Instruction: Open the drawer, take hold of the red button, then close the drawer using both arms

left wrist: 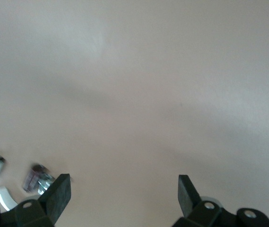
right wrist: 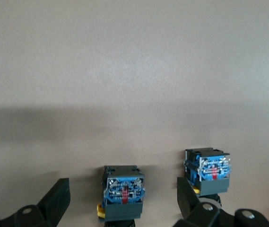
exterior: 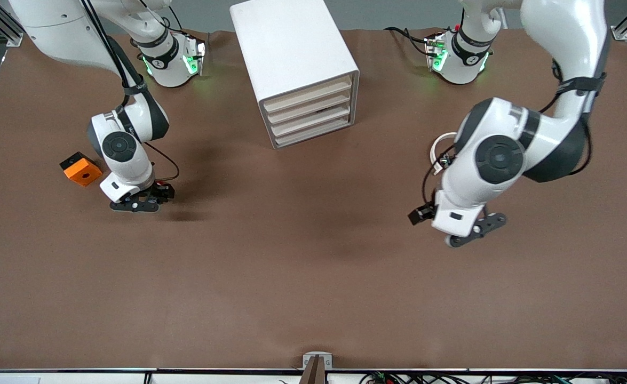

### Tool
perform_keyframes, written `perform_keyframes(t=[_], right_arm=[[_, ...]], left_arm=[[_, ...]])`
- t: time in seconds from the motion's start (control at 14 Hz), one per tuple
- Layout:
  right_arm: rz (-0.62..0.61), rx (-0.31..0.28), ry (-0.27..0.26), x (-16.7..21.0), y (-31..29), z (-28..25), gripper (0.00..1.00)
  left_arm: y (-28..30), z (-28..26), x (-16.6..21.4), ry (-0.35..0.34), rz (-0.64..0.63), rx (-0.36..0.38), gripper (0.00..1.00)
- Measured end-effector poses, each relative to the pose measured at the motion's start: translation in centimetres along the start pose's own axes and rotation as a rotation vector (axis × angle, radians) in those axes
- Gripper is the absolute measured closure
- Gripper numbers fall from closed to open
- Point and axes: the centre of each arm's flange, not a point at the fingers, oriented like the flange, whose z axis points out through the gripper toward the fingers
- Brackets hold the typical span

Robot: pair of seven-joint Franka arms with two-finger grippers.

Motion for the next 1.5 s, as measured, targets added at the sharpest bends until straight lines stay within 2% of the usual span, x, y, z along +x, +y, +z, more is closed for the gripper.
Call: perform_keyframes(t=[0.29,0.43,0.5,0.71,0.86,1.07,1.29,1.5], right_arm=[[-0.002,-0.071,-0.04,1.4,0.8,-3.8,0.0],[-0.011,-0.074,-0.035,1.6,0.4,-6.0,0.0],[-0.012,-0.058,-0.052,1.7,0.4,-6.9,0.0],[-0.009,0.013,-0.194,3.2,1.9,-11.0,0.0],[-0.024,0.035,-0.262,4.8,3.6,-15.7,0.0],[-0.048,0.038,-0.326,5.4,5.7,-22.0,0.0],[-0.063,0.094,-0.351,5.6,7.9,-26.0,0.0],[-0.035,0.178,-0.318,6.0,11.5,-28.5,0.0]], left_arm=[[-6.6,-5.2,2.9,0.044,0.133,0.004,0.0],[-10.3,-7.3,3.9,0.043,0.195,0.025,0.0],[-11.7,-8.4,4.3,0.051,0.222,0.029,0.0],[-13.8,-11.4,4.0,0.094,0.303,0.036,0.0],[-15.3,-13.6,3.3,0.113,0.357,0.044,0.0],[-20.0,-16.3,1.8,0.073,0.408,0.003,0.0],[-21.5,-18.4,-1.9,0.068,0.426,-0.011,0.0],[-20.5,-19.3,-5.9,0.08,0.463,-0.003,0.0]])
